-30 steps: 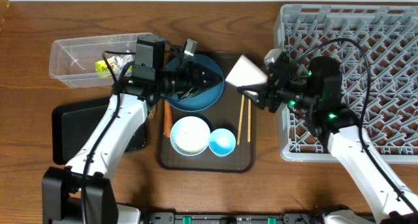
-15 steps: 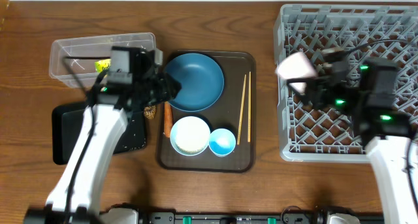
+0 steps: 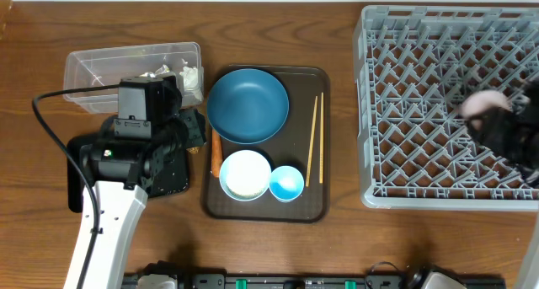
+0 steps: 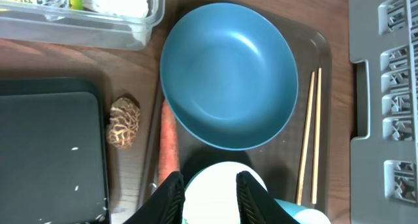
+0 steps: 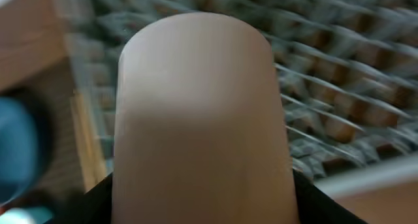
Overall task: Sort waste into correct bins and load items into the dishwasher rack
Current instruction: 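Carry the pink cup right and place it in the dish rack, then grasp the light-blue cup with the left gripper and lift it, then hand the light-blue cup from the left to the right gripper, then place the light-blue cup in the dish rack's right side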
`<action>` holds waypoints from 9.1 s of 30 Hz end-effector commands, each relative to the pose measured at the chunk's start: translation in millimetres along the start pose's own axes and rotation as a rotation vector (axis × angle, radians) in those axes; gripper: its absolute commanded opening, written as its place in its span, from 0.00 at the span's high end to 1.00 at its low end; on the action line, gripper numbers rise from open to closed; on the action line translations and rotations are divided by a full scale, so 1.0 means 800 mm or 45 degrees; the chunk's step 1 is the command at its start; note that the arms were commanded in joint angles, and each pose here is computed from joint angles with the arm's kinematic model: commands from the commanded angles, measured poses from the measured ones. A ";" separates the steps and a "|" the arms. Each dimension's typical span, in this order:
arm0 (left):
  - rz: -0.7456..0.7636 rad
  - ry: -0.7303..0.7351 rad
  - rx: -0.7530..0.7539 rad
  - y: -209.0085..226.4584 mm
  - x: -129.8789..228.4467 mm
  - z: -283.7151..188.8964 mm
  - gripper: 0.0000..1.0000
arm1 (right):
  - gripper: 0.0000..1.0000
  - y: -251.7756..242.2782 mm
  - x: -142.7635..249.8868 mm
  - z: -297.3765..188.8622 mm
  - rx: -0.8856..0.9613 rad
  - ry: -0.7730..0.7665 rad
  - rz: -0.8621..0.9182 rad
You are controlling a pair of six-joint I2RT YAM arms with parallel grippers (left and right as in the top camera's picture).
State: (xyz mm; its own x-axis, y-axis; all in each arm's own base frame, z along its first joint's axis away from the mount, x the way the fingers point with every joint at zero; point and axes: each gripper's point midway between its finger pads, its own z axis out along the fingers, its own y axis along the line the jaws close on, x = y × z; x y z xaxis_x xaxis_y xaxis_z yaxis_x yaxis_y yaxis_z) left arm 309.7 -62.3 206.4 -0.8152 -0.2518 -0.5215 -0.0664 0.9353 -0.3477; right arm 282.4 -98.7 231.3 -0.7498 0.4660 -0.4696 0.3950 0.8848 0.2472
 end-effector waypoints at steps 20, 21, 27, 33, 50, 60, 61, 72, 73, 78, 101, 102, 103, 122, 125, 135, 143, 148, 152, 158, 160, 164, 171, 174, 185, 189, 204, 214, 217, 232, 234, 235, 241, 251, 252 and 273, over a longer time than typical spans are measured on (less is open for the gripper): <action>0.013 0.020 -0.042 0.008 0.004 -0.002 0.72 | 0.43 -0.180 0.005 0.121 0.329 0.307 0.396; 0.012 0.022 -0.043 0.008 0.005 -0.002 0.72 | 0.30 -0.181 0.002 0.126 0.323 0.300 0.396; 0.012 0.027 -0.045 0.008 0.006 -0.002 0.71 | 0.01 -0.159 -0.026 0.135 0.159 0.190 0.425; 0.007 0.046 -0.051 0.010 0.011 -0.002 0.70 | 0.01 -0.101 -0.066 0.101 -0.133 0.034 0.382; 0.014 0.360 0.030 -0.012 0.076 0.018 0.50 | 0.01 0.122 0.021 0.005 -0.504 0.149 -0.334; 0.171 0.710 0.077 -0.065 0.155 0.069 0.50 | 0.01 0.148 0.046 0.012 -0.468 0.217 -0.472; 0.191 0.739 0.075 -0.068 0.163 0.074 0.50 | 0.01 0.147 0.047 0.012 -0.460 0.219 -0.475; 0.325 0.895 0.058 -0.091 0.214 0.119 0.55 | 0.01 0.145 0.050 0.013 -0.448 0.235 -0.471; 0.321 0.896 0.056 -0.091 0.214 0.122 0.60 | 0.01 0.145 0.050 0.013 -0.447 0.237 -0.471; 0.314 0.884 0.060 -0.093 0.213 0.132 0.67 | 0.01 0.144 0.052 0.013 -0.445 0.248 -0.467; 0.185 0.711 0.426 -0.146 0.141 0.090 0.94 | 0.01 0.125 0.045 0.021 -0.321 0.227 -0.468; 0.166 0.689 0.500 -0.155 0.131 0.084 0.94 | 0.01 0.128 0.040 0.022 -0.329 0.211 -0.465; 0.140 0.661 0.613 -0.167 0.117 0.075 0.94 | 0.01 0.130 0.036 0.023 -0.341 0.195 -0.465; -0.201 0.624 1.317 -0.210 0.008 0.006 0.94 | 0.01 0.306 0.072 0.000 -1.527 0.236 -0.785; -0.201 0.624 1.317 -0.209 0.008 0.006 0.94 | 0.01 0.331 0.087 -0.002 -1.638 0.258 -0.838; -0.202 0.624 1.316 -0.209 0.008 0.007 0.94 | 0.01 0.388 0.120 -0.021 -1.854 0.204 -1.055; -0.207 0.627 1.315 -0.209 0.008 0.007 0.94 | 0.02 0.410 0.146 -0.032 -1.916 0.211 -1.153; -0.206 0.626 1.315 -0.209 0.008 0.006 0.94 | 0.23 0.414 0.153 -0.029 -1.892 0.219 -1.177; -0.206 0.626 1.315 -0.209 0.008 0.006 0.94 | 0.38 0.414 0.153 -0.027 -1.876 0.215 -1.182; -0.190 0.616 1.318 -0.209 0.008 0.007 0.91 | 0.53 0.413 0.151 -0.018 -1.821 0.204 -1.194; -0.146 0.584 1.321 -0.209 0.007 0.008 0.83 | 0.53 0.413 0.150 -0.011 -1.774 0.214 -1.181; -0.077 0.498 1.245 -0.201 0.006 0.023 0.70 | 0.52 0.406 0.140 0.017 -1.583 0.233 -1.132; -0.043 0.346 0.601 -0.100 0.011 0.086 0.70 | 0.53 0.353 0.092 0.052 -1.142 0.183 -1.027; -0.035 0.330 0.391 -0.057 0.015 0.086 0.70 | 0.53 0.312 0.056 0.049 -0.924 0.165 -0.905; 0.048 0.111 0.199 -0.020 -0.008 0.019 0.70 | 0.60 0.122 -0.057 0.010 -0.285 0.119 -0.311; 0.051 0.102 0.202 -0.022 -0.005 0.008 0.70 | 0.56 0.037 -0.079 0.009 -0.029 0.072 -0.098; 0.052 0.139 0.192 -0.020 0.004 0.007 0.70 | 0.55 -0.177 -0.069 0.061 0.354 0.219 0.530; 0.052 0.162 0.186 -0.017 0.011 0.009 0.70 | 0.52 -0.211 -0.078 0.112 0.329 0.224 0.594; 0.057 0.178 0.182 -0.016 0.015 0.010 0.70 | 0.51 -0.212 -0.088 0.114 0.317 0.183 0.585; 0.057 0.179 0.182 -0.015 0.016 0.010 0.70 | 0.44 -0.219 -0.094 0.129 0.317 0.149 0.580; 0.056 0.180 0.182 -0.015 0.016 0.010 0.70 | 0.43 -0.218 -0.092 0.134 0.311 0.162 0.580; 0.057 0.180 0.182 -0.015 0.016 0.010 0.70 | 0.43 -0.218 -0.091 0.136 0.310 0.170 0.582; 0.056 0.179 0.182 -0.015 0.016 0.010 0.70 | 0.41 -0.216 -0.080 0.152 0.293 0.230 0.588; 0.057 0.179 0.182 -0.015 0.016 0.010 0.70 | 0.01 -0.189 -0.102 0.170 0.077 0.172 0.592; 0.056 0.180 0.182 -0.015 0.016 0.010 0.70 | 0.01 -0.183 -0.105 0.170 0.034 0.167 0.595; 0.055 0.178 -0.016 0.019 0.018 0.012 0.58 | 0.01 -0.022 -0.126 -0.002 -0.242 -0.101 0.154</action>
State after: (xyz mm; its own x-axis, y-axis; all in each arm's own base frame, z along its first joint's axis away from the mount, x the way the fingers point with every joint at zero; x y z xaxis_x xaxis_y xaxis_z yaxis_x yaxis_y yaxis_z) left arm 302.8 -72.6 193.0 -0.8935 -0.1740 -0.4141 0.0112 0.9130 -0.4077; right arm 350.8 -195.5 248.4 -0.6030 0.6851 -0.4086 0.4926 0.7227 0.4848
